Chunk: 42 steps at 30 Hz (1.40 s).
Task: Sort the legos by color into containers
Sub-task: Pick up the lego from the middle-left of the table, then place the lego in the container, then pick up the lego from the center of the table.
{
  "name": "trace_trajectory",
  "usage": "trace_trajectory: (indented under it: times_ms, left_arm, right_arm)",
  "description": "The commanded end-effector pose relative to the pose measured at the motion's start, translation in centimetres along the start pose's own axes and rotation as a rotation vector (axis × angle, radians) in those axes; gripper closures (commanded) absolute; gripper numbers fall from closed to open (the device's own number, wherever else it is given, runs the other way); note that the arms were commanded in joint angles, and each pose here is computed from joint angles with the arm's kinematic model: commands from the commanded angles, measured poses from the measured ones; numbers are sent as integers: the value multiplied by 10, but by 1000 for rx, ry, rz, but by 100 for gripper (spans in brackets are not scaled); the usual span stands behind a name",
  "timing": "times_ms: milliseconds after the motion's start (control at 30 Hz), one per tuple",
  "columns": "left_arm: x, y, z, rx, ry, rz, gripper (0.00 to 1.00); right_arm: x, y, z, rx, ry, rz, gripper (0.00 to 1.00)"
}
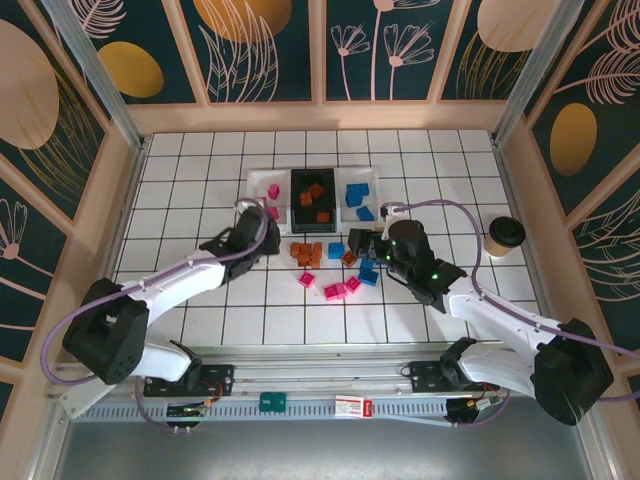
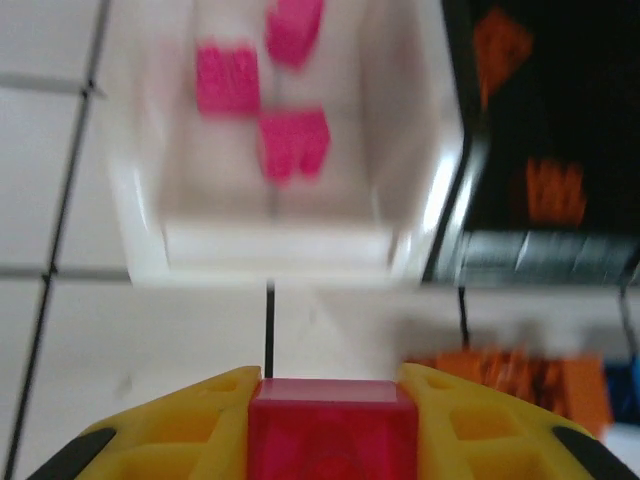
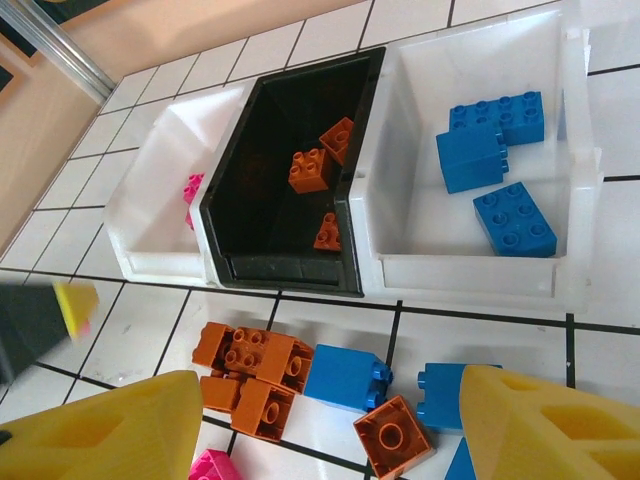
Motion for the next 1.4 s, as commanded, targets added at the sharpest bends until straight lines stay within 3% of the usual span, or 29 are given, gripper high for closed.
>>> trace_trajectory:
  times_ms: [0,167,367,533,667,900,1033,1367]
  left_arm:
    - [-37,2,10,-32,-54,-19,69]
    - [-73,-1,47,-68,-59,-31,69]
    - [-84,9,97,-148,3,-29,68]
    - [-92,12,112,-158,23,-37,51]
    - [-107,5,97,-104,-16,-61,39]
    - [-111,-16,32,64,-110,-97,16]
    - [-83,-27,1,137,-123,-96,8]
    - [-10,-20,-39,235,-76,-139,2]
  right_arm:
    - [2,-5,-2,22,-12,20,31]
    - [6,-7,-3,25,2,23,30]
    - [16,-11,-6,9,30,36,30]
    - [24,-14,-10,4,58,36,30]
    - [33,-19,-11,8,81,40,30]
    - [48,-38,-3,116,124,53,30]
    - [53,-55,5,228,137,62,30]
    - [38,-88,17,274,111,144,41]
Point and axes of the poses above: each hand's point on the last joint's axis, 136 mm out from that joint toward the fingers, its own z axis out along the fingers, its own y axis along the line the jaws close on, x = y × z, the point moved 5 cm from there along -z, back along the fingers, and after that the axes turned 7 degrees about z, right-handed, at the moved point
